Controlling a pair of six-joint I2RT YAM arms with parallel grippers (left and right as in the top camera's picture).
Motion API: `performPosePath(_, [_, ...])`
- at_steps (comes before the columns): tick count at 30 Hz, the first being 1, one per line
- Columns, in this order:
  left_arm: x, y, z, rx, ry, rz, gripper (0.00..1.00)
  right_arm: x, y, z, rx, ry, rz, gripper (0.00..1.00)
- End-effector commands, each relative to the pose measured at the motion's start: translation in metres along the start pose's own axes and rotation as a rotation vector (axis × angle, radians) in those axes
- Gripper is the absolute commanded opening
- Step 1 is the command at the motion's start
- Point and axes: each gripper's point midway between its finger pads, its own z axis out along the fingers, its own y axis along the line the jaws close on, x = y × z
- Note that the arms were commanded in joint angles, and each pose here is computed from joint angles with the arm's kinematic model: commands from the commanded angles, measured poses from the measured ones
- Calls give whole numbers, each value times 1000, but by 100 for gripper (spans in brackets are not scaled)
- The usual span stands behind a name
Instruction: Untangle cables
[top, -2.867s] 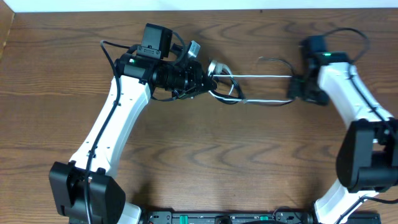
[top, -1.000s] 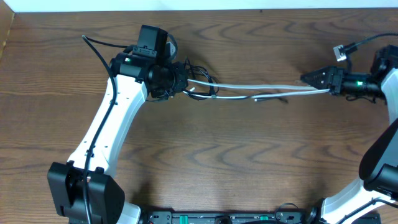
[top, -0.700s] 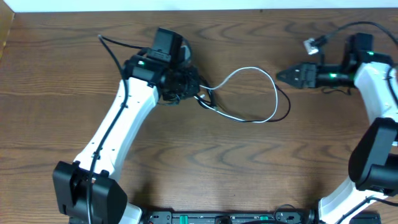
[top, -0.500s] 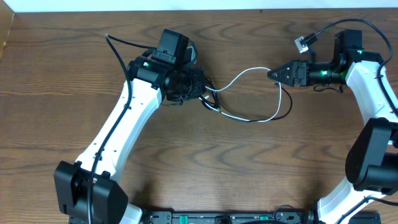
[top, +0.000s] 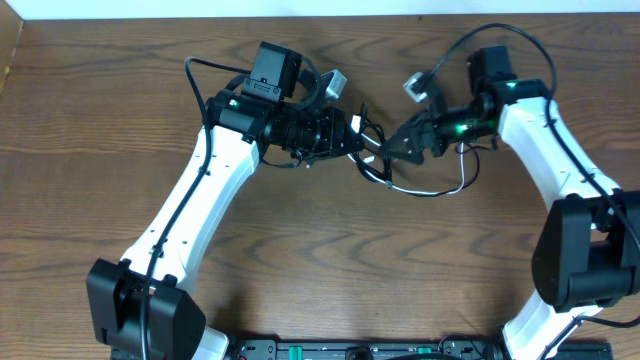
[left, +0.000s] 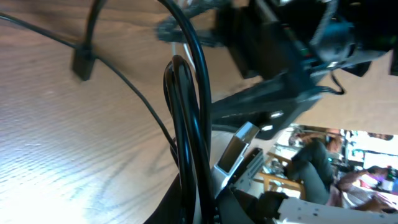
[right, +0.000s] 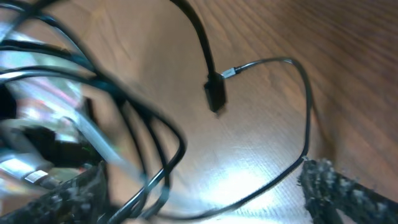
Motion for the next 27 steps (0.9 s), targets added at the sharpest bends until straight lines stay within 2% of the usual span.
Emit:
performPosePath(1, [5, -19, -5, 91, 22, 22, 8, -4, -3, 1, 118, 48, -127, 91])
performPosePath(3, [6, -19, -5, 90, 25, 16, 7, -1, -6, 5, 151, 75, -136, 86])
performPosePath(6, [6, -19, -5, 89, 27, 12, 7, 2, -10, 7, 189, 102, -141, 73])
performPosePath(7, [7, -18, -5, 88, 28, 11, 7, 4, -15, 6, 216, 114, -130, 59])
performPosePath(9, [7, -18, -5, 88, 28, 11, 7, 7, -23, 3, 267, 130, -95, 44])
performPosePath(10, [6, -18, -6, 88, 28, 12, 7, 11, -33, -1, 331, 148, -49, 29])
performPosePath(12, [6, -18, -6, 88, 28, 12, 8, 16, -47, -7, 426, 169, 19, 13])
performPosePath(14, [6, -18, -5, 87, 28, 12, 8, 21, -60, -15, 517, 179, 92, 2])
performPosePath(20, [4, -9, -5, 33, 11, 5, 7, 28, -79, -30, 676, 162, 275, 1])
performPosePath(25, [7, 13, -5, -82, 6, -33, 7, 53, -112, -77, 1069, 84, 635, 6])
performPosePath(27, [8, 21, -6, -128, 2, -43, 8, 60, -114, -86, 1137, 73, 690, 7])
